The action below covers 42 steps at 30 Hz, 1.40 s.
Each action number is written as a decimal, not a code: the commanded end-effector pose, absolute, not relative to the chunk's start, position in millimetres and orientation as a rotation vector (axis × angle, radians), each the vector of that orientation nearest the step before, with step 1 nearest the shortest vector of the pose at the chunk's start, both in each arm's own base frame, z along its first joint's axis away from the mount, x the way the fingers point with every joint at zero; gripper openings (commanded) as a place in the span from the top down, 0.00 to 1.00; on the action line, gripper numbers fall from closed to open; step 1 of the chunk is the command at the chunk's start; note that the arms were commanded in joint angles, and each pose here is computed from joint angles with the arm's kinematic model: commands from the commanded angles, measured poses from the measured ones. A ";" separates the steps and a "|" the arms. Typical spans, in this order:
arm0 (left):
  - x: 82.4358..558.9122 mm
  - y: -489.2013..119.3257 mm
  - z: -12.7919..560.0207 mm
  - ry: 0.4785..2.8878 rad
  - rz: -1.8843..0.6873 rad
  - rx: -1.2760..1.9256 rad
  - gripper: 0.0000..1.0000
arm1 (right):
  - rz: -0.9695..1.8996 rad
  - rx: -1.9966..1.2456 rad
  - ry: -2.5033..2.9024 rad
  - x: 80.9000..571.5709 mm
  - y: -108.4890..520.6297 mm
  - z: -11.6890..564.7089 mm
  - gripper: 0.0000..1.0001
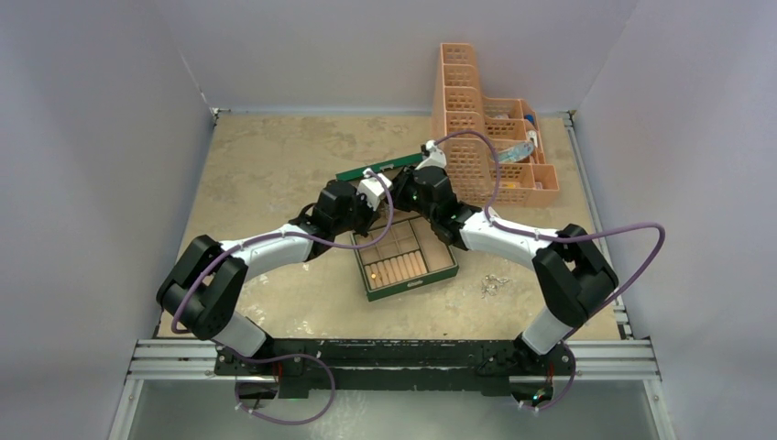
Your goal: Organize the mixed jewelry
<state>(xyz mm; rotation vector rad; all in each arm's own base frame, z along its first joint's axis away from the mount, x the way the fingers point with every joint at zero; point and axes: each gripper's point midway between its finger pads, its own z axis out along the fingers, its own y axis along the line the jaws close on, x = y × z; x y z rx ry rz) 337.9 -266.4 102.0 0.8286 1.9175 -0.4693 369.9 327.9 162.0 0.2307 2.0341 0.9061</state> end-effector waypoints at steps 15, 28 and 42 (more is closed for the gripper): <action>329.8 -279.7 123.0 1.886 -0.573 0.817 1.00 | 0.799 0.278 2.027 356.7 295.1 174.5 0.42; 330.6 -279.9 123.2 1.887 -0.573 0.816 1.00 | 0.852 0.189 2.095 344.3 309.0 146.8 0.50; 330.0 -280.7 123.4 1.886 -0.577 0.822 1.00 | 0.873 0.173 2.116 354.2 324.7 140.0 0.71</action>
